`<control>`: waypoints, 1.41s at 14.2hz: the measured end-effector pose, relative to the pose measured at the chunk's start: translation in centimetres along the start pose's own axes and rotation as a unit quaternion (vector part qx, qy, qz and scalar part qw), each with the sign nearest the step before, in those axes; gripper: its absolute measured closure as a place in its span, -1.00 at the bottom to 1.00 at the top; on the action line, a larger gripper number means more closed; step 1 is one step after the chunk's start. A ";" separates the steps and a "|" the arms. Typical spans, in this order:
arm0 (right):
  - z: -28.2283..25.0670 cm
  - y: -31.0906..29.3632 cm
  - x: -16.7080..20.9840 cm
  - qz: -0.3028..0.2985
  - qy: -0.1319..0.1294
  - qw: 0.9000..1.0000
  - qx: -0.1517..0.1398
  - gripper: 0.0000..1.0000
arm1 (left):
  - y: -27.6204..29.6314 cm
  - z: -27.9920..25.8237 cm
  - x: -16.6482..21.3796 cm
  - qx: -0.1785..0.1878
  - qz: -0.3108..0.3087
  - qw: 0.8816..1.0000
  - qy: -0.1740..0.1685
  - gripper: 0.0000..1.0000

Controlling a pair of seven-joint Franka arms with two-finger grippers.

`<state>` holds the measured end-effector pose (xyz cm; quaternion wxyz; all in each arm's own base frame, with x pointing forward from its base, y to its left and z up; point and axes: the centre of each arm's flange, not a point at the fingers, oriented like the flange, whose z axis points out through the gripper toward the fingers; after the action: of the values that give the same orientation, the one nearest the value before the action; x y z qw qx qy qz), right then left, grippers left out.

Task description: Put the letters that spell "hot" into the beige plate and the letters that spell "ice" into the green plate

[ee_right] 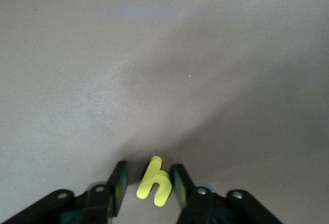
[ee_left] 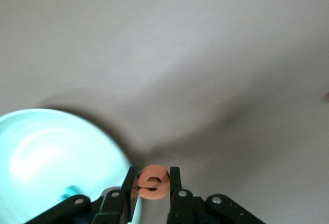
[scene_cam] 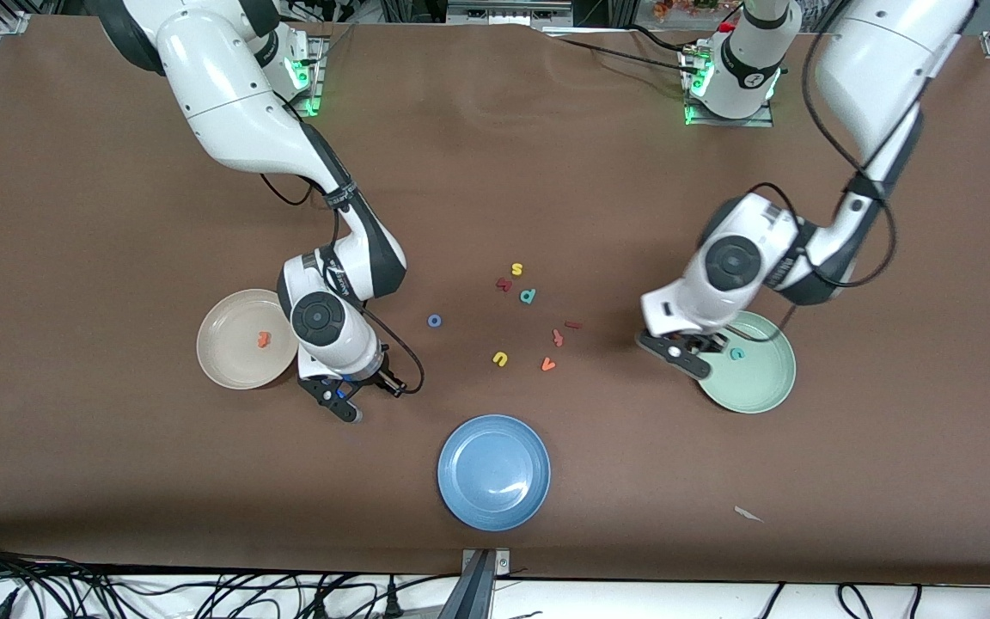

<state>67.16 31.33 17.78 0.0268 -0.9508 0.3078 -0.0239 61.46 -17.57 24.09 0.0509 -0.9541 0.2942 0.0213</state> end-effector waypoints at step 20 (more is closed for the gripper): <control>-7.0 4.7 3.9 -0.189 -0.024 0.980 -0.059 0.48 | 11.8 -1.5 4.1 -0.034 0.094 0.995 0.028 -1.00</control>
<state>67.12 24.97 24.60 -0.0265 -0.9920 0.1224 0.0129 58.25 -29.72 24.33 0.0083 -0.9238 0.3827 0.0094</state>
